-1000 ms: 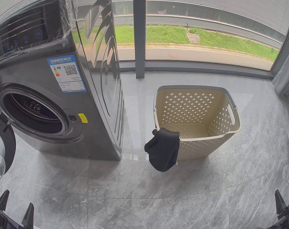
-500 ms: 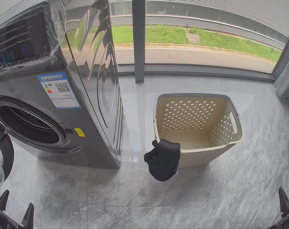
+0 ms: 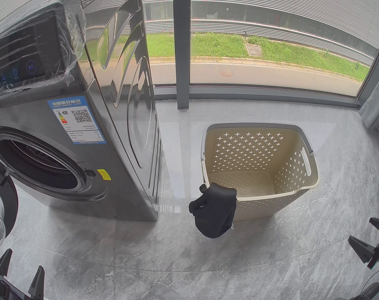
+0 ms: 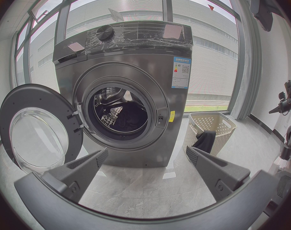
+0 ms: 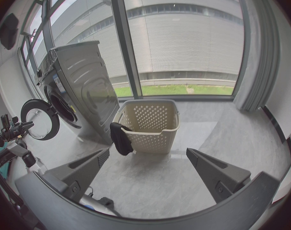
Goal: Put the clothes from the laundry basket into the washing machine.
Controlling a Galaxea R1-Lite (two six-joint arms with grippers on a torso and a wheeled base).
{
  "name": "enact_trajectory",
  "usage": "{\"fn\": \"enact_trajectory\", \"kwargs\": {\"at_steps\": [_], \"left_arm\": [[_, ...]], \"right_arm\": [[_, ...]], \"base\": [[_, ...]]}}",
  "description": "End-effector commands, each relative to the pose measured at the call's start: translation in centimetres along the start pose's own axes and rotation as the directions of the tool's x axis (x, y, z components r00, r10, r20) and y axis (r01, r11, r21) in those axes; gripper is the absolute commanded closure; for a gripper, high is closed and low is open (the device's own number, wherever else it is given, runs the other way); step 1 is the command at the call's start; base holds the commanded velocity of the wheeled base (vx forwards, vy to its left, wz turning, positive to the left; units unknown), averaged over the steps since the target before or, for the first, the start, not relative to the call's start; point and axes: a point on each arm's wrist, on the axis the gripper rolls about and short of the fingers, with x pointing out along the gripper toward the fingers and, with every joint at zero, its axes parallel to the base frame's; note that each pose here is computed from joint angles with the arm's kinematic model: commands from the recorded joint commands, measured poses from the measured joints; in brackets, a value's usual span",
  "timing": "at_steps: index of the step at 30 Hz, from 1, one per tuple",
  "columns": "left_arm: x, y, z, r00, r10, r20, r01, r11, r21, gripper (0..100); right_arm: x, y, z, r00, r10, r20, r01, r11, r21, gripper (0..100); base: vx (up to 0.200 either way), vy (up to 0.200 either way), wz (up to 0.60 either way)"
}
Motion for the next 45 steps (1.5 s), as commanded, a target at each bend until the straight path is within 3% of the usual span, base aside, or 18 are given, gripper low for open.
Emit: {"fn": "enact_trajectory", "kwargs": {"at_steps": [1,6,15,21,27,36,45], "left_arm": [[0.0,0.0,-0.5,1.0,-0.003,-0.003,0.003,1.0,-0.001,0],[0.0,0.0,-0.5,1.0,-0.004,-0.003,0.004,1.0,-0.002,0],[0.0,0.0,-0.5,1.0,-0.004,-0.004,0.004,1.0,-0.002,0],[0.0,0.0,-0.5,1.0,-0.004,-0.004,0.004,1.0,-0.004,0],[0.0,0.0,-0.5,1.0,-0.004,-0.004,0.004,1.0,-0.004,0],[0.0,0.0,-0.5,1.0,-0.004,-0.004,0.004,1.0,-0.004,0],[0.0,0.0,-0.5,1.0,-0.004,-0.004,0.004,1.0,-0.005,0]], "right_arm": [[10.0,1.3,1.1,0.93,0.174,-0.325,-0.158,0.985,0.076,0],[13.3,4.0,0.2,0.904,0.173,-0.39,-0.139,0.984,0.114,0],[19.6,7.5,-1.7,0.886,0.19,-0.423,-0.172,0.982,0.082,0],[22.6,9.4,-2.8,0.904,0.183,-0.387,-0.168,0.983,0.073,0],[25.2,11.6,-4.1,0.896,0.204,-0.394,-0.187,0.979,0.083,0],[28.9,14.4,-3.9,0.911,0.24,-0.335,-0.203,0.969,0.144,0],[31.9,16.1,-4.6,0.915,0.251,-0.316,-0.195,0.96,0.2,0]], "base": [[0.0,0.0,0.0],[0.0,0.0,0.0],[0.0,0.0,0.0],[0.0,0.0,0.0],[0.0,0.0,0.0],[0.0,0.0,0.0],[0.0,0.0,0.0]]}}
